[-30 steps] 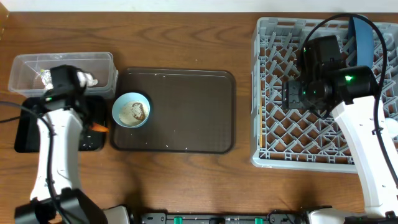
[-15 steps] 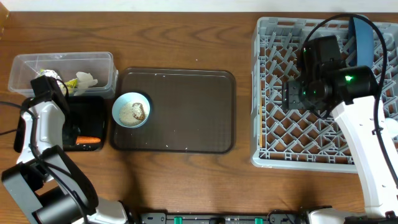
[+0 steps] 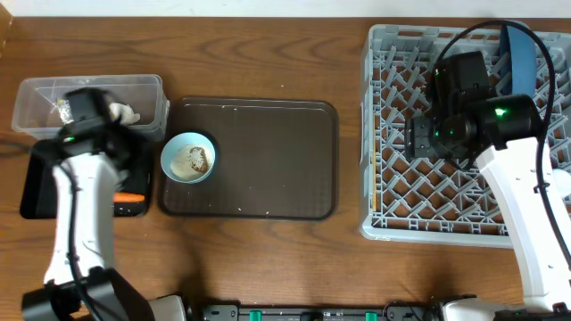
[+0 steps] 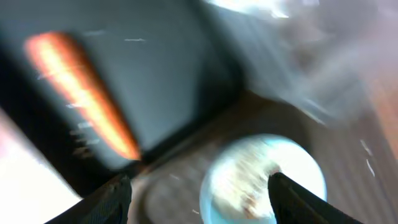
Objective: Sort waste into correct bins and load items into the dishwasher rack
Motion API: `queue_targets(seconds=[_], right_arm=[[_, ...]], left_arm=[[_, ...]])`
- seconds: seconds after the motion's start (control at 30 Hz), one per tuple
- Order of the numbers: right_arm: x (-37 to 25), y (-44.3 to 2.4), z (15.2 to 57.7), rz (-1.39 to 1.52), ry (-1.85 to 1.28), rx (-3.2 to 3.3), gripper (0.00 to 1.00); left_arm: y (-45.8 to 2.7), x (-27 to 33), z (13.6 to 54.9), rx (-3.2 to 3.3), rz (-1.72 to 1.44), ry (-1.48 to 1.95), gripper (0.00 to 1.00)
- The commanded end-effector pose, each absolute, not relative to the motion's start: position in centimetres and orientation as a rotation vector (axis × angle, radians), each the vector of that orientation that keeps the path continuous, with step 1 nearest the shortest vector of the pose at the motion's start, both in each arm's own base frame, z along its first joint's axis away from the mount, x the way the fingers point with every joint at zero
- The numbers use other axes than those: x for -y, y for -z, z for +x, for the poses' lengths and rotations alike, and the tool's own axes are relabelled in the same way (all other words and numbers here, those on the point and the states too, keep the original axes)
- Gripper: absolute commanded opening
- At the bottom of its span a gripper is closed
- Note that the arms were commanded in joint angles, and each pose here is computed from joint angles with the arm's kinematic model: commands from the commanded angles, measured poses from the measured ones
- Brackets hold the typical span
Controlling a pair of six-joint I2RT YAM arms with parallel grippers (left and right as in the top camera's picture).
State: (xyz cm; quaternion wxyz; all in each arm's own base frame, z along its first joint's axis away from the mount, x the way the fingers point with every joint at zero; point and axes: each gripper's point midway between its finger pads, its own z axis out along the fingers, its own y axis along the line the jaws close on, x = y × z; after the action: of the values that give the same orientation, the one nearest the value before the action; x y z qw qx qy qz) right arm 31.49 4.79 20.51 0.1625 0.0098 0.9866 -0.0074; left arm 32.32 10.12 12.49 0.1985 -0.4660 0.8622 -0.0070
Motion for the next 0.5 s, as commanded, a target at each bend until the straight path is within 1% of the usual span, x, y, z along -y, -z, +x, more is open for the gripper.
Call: queue_targets(seconds=[0.0, 0.13, 0.2, 0.47], right_arm=[[-4.5, -20.6, 31.4, 0.025, 0.033, -2.813, 0.72], [-4.5, -20.5, 31.4, 0.026, 0.034, -2.817, 0.72], [-4.5, -20.5, 31.3, 0.025, 0.035, -2.819, 0.72], [-4.5, -20.5, 31.3, 0.025, 0.036, -2.820, 0.71]], left_arm=[[-13.2, -5.5, 34.3, -2.563, -0.896, 0.042, 0.74], [-12.3, -0.6, 35.4, -2.672, -0.537, 0.037, 0.74], [-11.6, 0.8, 35.6, -2.701, -0.438, 0.006, 0.74], [-8.4, 2.5, 35.7, -2.789, -0.346, -0.055, 0.73]])
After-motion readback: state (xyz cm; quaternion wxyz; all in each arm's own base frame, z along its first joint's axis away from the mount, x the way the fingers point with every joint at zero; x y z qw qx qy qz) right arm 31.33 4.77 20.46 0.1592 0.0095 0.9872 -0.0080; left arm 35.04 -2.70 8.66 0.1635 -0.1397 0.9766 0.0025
